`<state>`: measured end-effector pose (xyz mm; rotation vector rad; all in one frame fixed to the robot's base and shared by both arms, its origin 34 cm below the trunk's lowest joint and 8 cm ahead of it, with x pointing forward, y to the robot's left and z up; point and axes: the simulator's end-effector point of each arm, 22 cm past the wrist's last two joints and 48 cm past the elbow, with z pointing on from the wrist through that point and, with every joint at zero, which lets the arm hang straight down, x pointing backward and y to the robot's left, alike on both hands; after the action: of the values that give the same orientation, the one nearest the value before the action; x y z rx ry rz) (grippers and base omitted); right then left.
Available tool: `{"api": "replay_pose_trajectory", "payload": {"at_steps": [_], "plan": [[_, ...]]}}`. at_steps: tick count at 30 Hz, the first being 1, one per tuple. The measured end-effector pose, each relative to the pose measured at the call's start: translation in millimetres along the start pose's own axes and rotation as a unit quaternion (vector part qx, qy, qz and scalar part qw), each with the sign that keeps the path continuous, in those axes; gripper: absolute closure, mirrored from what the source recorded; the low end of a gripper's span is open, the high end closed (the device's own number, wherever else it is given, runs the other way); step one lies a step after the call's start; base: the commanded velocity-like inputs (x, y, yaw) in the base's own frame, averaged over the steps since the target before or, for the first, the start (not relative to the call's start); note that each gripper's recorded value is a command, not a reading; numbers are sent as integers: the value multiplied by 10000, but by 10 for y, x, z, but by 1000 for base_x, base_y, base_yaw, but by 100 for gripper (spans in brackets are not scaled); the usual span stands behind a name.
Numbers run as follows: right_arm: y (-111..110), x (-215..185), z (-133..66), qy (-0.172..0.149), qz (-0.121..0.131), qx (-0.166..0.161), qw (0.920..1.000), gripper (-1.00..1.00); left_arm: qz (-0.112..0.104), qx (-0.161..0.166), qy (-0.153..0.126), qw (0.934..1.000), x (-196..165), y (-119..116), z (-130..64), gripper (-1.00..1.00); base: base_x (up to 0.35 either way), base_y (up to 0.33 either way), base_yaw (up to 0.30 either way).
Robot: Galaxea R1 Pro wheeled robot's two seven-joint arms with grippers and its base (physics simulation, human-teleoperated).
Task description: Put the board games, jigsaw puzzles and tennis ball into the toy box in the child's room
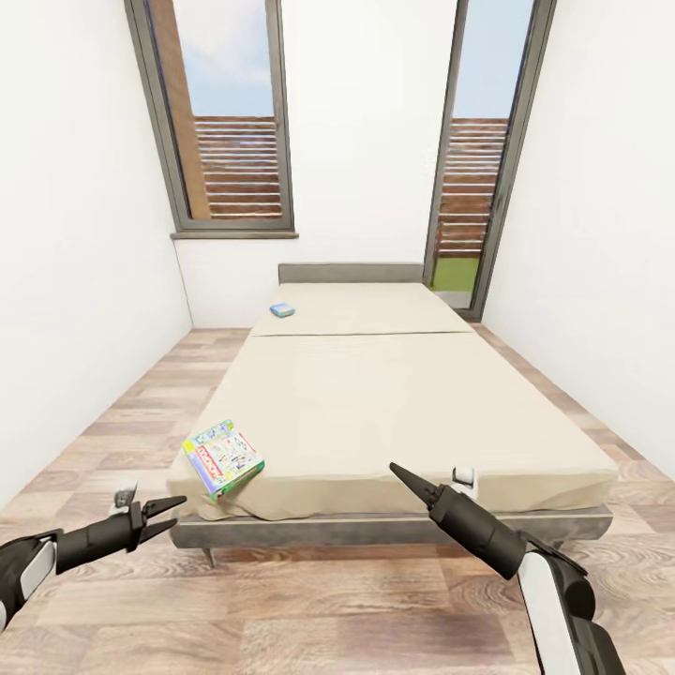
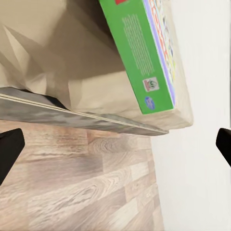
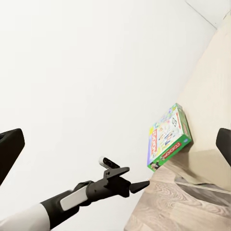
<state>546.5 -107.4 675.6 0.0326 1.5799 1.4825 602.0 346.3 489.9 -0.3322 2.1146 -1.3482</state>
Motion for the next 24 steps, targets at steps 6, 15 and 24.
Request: {"api": "replay_pose_trajectory", "payload": {"at_steps": [6,15,24], "plan": [[-14,7,5,7,5,31,10000,-100,70,87,12,9999,-19,-64,14,-100,0,0,0],[-17,2,2,5,0,40,10000,-100,75,123,32,9999,-7,-87,38,-100,51,0,0],[-15,4,5,5,2,36,10000,-100,80,127,23,9999,-11,-88,37,-100,142,0,0]]}}
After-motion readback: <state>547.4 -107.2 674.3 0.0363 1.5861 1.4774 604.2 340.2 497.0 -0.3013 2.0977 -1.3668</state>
